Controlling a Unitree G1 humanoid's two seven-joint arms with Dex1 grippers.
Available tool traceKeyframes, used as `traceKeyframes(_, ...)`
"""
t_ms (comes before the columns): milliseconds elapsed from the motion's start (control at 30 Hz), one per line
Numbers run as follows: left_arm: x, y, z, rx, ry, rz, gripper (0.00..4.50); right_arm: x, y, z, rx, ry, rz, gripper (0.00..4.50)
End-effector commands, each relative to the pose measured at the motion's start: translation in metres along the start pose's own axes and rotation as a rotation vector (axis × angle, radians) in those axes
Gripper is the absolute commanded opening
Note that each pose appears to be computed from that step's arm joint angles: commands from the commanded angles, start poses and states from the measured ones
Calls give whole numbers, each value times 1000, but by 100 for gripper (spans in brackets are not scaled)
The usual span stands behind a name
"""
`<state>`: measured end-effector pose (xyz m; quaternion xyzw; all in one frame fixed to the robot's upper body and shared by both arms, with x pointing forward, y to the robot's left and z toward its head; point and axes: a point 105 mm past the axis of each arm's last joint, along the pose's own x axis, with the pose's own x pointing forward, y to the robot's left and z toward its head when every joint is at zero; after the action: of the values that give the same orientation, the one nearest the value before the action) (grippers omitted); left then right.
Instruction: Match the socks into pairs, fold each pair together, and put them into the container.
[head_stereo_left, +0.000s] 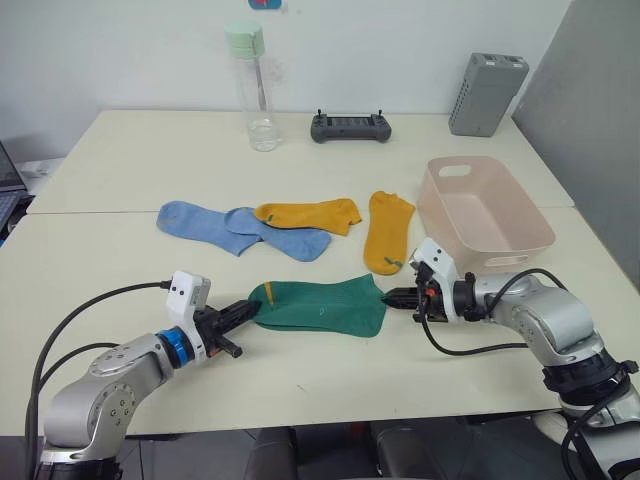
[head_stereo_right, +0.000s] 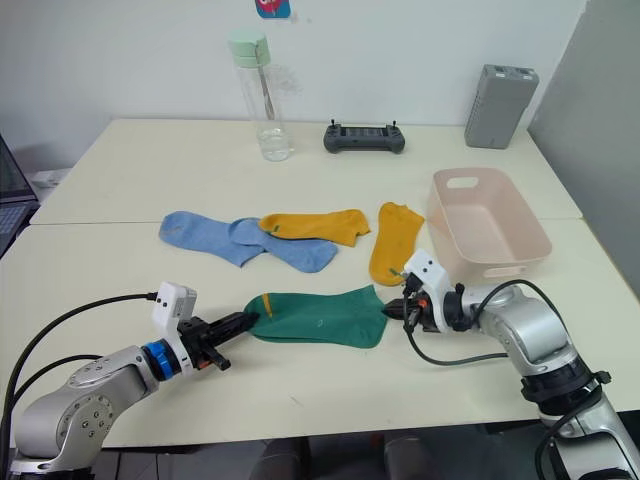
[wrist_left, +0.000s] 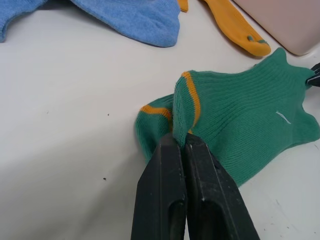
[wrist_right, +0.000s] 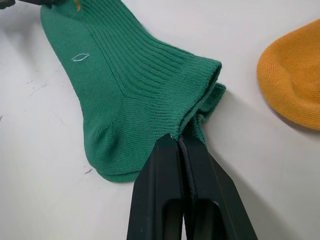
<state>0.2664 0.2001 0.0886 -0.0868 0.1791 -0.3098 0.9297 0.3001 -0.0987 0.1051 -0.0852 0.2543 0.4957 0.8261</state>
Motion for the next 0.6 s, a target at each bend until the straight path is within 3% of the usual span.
traceKeyframes(33, 3, -3, 6, 35, -18, -10, 0, -2, -1, 12, -50, -27, -17, 4)
traceKeyframes(533, 4, -7, 1, 42, 9, -33, 0, -2, 1, 7, -57, -11, -5, 4)
traceKeyframes(600, 3, -7, 1, 41, 9, -34, 45, -2, 1, 6, -56, -13, -13, 0)
